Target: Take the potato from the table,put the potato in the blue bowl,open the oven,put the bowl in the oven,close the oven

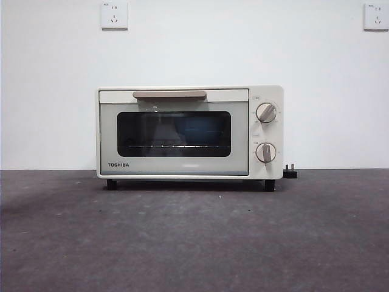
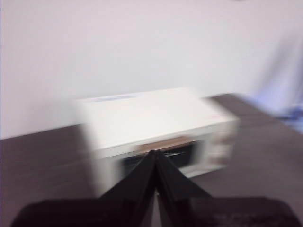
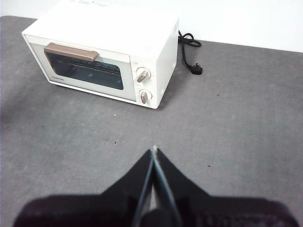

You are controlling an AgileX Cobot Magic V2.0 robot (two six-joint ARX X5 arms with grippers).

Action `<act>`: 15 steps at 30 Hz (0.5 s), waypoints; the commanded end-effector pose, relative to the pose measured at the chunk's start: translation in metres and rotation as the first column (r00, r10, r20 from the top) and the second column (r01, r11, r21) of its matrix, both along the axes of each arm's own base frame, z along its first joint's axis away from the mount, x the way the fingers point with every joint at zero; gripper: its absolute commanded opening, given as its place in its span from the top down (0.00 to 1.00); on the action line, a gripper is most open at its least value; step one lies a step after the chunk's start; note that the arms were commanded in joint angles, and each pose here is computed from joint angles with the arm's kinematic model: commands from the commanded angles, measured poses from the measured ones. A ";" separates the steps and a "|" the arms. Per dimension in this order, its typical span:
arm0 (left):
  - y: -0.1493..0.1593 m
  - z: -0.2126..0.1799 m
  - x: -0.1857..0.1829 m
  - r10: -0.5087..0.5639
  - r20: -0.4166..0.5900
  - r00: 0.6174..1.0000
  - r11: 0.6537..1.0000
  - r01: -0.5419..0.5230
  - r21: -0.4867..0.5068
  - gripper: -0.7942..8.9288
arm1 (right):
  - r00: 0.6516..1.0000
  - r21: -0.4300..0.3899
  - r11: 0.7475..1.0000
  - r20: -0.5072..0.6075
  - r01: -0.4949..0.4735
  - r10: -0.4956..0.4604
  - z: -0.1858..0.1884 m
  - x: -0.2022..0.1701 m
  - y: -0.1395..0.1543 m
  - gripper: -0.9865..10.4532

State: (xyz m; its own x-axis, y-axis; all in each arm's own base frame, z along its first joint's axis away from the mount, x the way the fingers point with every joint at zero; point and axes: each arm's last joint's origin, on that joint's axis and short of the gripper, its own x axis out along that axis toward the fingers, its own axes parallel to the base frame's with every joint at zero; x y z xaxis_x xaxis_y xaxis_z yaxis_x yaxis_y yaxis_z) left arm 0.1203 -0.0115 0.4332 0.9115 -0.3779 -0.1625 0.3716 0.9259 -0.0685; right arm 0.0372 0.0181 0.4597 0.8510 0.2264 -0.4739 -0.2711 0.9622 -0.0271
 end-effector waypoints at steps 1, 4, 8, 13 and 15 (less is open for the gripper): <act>0.006 -0.028 0.000 0.174 0.031 0.984 0.980 -0.176 0.092 0.92 | 1.000 -0.009 1.000 -0.019 0.009 -0.009 -0.003 0.000 0.000 0.91; 0.007 -0.060 -0.005 0.223 0.098 0.970 0.969 -0.231 0.088 0.92 | 1.000 -0.009 1.000 -0.019 0.009 -0.009 -0.003 0.000 0.000 0.91; 0.008 -0.112 -0.010 0.253 0.204 0.946 0.955 -0.278 0.106 0.92 | 1.000 -0.009 1.000 -0.019 0.008 -0.009 -0.003 0.000 0.000 0.91; 0.008 -0.175 -0.013 0.254 0.238 0.938 0.958 -0.278 0.073 0.92 | 1.000 -0.009 1.000 -0.019 0.009 -0.009 -0.003 0.000 0.000 0.91; 0.008 -0.200 -0.015 0.261 0.232 0.937 0.957 -0.283 0.066 0.92 | 1.000 -0.009 1.000 -0.019 0.009 -0.009 -0.003 0.000 0.000 0.91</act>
State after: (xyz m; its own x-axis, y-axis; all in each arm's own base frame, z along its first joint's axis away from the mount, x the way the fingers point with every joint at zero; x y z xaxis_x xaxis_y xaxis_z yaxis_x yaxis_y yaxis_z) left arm 0.1047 -0.0033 0.2502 0.9928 -0.1100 0.0483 0.1054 0.9903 0.0903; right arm 0.0372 0.0181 0.4597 0.8510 0.2264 -0.4739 -0.2711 0.9622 -0.0271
